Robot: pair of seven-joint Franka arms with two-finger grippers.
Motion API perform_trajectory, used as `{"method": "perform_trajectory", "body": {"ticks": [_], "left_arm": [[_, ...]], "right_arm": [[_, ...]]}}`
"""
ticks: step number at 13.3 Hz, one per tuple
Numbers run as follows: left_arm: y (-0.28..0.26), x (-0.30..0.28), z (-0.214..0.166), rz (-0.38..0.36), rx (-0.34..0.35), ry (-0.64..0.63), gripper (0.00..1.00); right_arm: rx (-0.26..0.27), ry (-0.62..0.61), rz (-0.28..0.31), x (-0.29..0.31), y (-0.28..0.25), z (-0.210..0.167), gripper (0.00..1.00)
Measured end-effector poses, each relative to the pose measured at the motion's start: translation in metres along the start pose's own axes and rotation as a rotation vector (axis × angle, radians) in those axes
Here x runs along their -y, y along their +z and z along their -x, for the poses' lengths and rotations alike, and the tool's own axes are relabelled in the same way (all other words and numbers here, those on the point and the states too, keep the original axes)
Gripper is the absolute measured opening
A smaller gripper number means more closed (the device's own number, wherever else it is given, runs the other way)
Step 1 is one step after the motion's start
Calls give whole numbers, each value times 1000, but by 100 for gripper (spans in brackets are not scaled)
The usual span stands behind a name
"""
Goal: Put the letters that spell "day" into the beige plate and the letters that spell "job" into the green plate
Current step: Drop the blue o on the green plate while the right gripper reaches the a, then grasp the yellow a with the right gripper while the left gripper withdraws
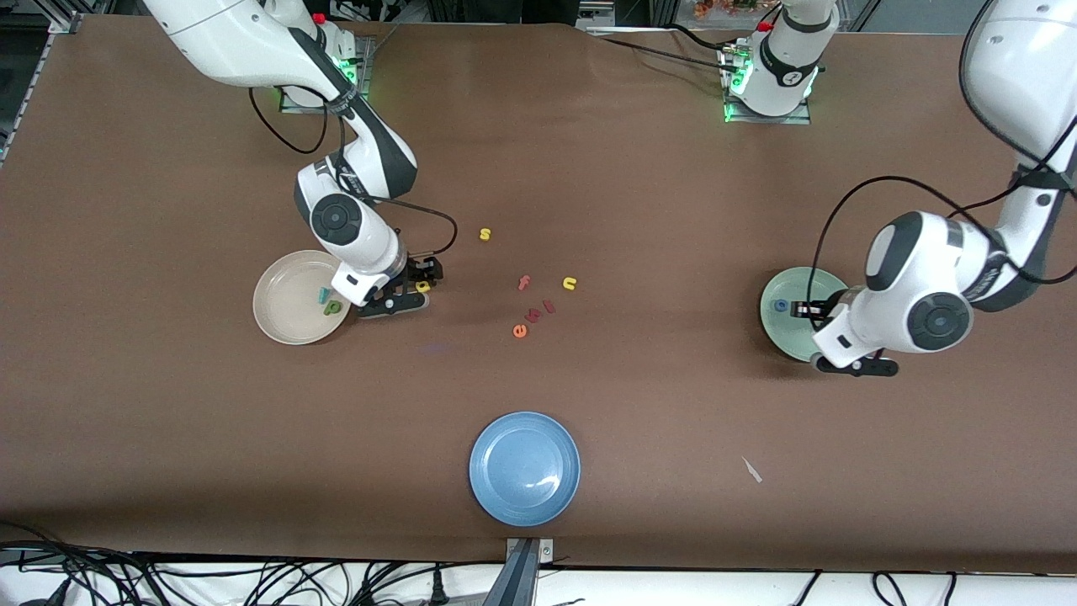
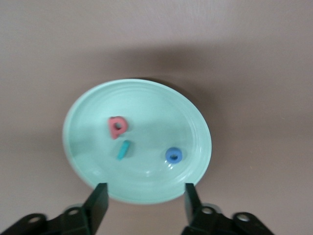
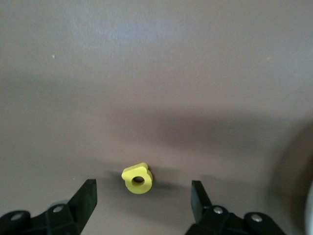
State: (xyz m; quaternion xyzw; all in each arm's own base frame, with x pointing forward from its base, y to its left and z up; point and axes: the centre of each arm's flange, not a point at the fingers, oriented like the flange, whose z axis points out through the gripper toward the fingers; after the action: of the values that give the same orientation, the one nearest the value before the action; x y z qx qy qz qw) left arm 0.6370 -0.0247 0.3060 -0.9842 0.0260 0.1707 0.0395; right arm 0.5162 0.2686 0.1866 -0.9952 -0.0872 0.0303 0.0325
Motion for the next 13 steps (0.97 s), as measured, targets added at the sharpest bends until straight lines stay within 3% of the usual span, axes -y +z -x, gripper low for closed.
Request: {"method": "perform_trajectory", "body": {"ticks": [2,3,6,13], "left_arm": [[-61,3,9,-9,-13,-4,95],[-89,3,14,-9,-33,-5,100],[-149,-4,21,9,-127,-1,100],[-206,-23,23,24,-246,11,100]], "right_arm": [[-12,-1,-7,-2,11,9,86],[-14,-3,-8,-3,15,12,86],[-18,-11,-5,-4,17,14,85],[-35,-55,19,-2,15,14,72]]}}
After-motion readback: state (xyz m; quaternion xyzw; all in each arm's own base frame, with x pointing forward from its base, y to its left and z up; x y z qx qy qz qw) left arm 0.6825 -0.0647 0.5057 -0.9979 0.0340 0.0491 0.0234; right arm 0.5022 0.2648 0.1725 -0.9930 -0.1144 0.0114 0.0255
